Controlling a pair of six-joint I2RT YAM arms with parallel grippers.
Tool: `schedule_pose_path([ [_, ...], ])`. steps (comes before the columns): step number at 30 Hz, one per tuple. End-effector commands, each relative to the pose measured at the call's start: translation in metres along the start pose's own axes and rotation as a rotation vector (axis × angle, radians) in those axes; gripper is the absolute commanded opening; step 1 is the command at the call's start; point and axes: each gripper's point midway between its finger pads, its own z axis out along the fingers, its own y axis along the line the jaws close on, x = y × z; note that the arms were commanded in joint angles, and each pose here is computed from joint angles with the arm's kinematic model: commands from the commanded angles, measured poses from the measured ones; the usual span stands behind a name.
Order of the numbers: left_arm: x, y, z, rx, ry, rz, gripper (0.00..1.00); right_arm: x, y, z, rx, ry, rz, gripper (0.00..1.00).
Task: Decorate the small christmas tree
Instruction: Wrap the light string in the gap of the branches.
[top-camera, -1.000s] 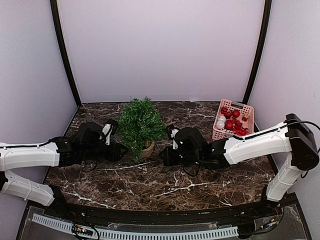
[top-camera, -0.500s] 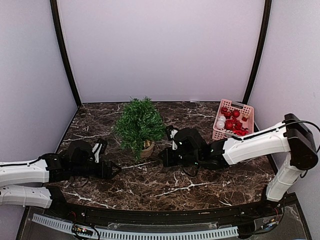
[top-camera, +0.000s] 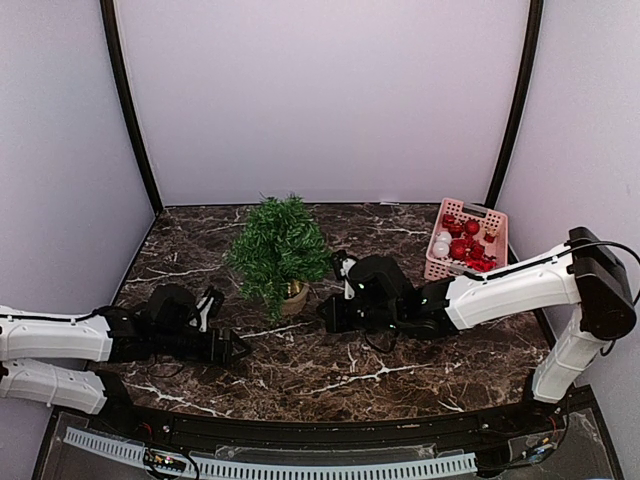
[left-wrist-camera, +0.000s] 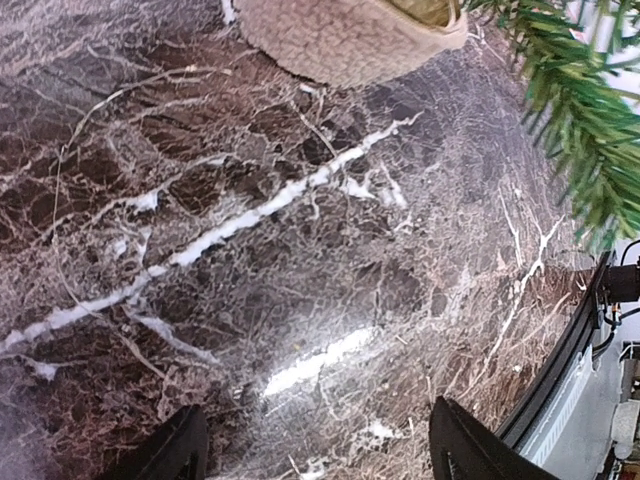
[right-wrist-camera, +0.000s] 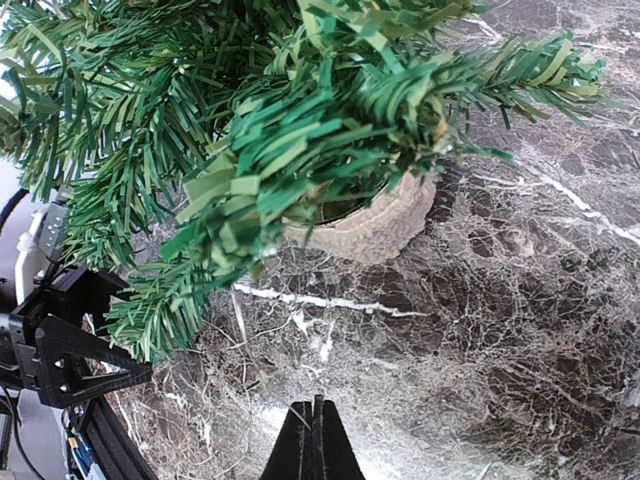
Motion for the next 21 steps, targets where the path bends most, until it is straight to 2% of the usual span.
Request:
schedule_pose_path([
  [1, -0.002, -0.003, 0.006, 0.016, -0.001, -0.012, 0.78, -0.017, 0.011, 0.001, -0.035, -0.050, 0.002, 0.00],
  [8, -0.007, -0.006, 0.012, 0.024, 0.004, -0.002, 0.78, -0.017, 0.012, 0.002, -0.036, -0.049, -0.001, 0.00],
  [14, -0.005, -0.012, 0.013, 0.049, 0.024, 0.098, 0.80, -0.016, 0.012, 0.002, -0.039, -0.047, -0.002, 0.00],
  [18, 0.001, -0.008, 0.016, 0.023, 0.070, 0.128, 0.66, -0.016, 0.012, 0.002, -0.041, -0.048, -0.003, 0.00],
  [21, 0.001, -0.008, 0.016, 0.018, 0.084, 0.133, 0.48, -0.015, 0.012, 0.004, -0.040, -0.046, -0.002, 0.00],
])
